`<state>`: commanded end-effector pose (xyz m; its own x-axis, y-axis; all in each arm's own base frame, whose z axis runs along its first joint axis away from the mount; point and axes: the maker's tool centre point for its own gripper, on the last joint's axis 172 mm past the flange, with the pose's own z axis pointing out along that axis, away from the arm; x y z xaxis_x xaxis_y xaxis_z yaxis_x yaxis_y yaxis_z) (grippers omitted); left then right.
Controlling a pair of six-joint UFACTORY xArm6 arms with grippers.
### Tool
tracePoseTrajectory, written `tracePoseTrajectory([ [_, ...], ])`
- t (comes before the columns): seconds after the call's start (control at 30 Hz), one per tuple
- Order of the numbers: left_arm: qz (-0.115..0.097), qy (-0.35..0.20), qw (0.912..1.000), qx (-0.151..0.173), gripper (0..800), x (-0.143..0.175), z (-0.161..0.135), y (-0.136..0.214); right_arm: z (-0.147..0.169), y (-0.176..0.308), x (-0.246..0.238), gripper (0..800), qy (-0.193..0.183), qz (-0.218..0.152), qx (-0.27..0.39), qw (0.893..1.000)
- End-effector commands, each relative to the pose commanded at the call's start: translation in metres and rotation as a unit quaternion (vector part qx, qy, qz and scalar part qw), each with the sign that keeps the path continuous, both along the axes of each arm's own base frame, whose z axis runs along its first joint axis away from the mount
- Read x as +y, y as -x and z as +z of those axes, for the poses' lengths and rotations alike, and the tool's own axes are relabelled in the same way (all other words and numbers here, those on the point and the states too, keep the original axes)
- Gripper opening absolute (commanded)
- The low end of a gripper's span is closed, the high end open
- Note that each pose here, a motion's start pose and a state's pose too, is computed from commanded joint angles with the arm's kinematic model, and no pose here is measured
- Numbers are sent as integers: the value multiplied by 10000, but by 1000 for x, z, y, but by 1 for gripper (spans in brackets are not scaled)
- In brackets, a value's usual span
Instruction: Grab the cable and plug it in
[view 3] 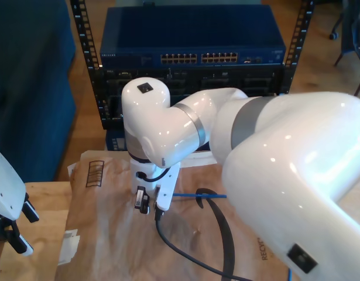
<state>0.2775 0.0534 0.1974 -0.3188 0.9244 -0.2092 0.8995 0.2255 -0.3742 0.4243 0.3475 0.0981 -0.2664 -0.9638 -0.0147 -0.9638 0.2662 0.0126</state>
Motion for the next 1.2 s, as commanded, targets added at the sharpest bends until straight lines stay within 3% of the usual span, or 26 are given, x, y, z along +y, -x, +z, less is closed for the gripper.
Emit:
tracePoseTrajectory([
  [0.1, 0, 0, 10000, 0, 799, 0, 0, 0, -6, -3, 2, 732, 24, 12, 20, 10000],
  [0.47, 1, -1, 10000, 0, 799, 0, -1, 0, -10, -11, 3, 541, 67, 36, -24, 10000],
  [0.8, 0, 3, 10000, 7, 799, 0, -1, 1, -14, -16, 7, 446, 67, 25, -34, 10000],
  [0.93, 8, 8, 10000, 22, 799, 0, -1, 2, -13, -20, 3, 305, 151, -108, -112, 9998],
  [1.07, 8, 8, 10000, 22, 799, 0, -1, 2, -13, -34, -17, 39, 636, -174, -521, 9965],
  [1.2, 6, 14, 10000, 36, 799, -1, -2, 3, -11, -37, -23, 3, 736, -142, -611, 9953],
])
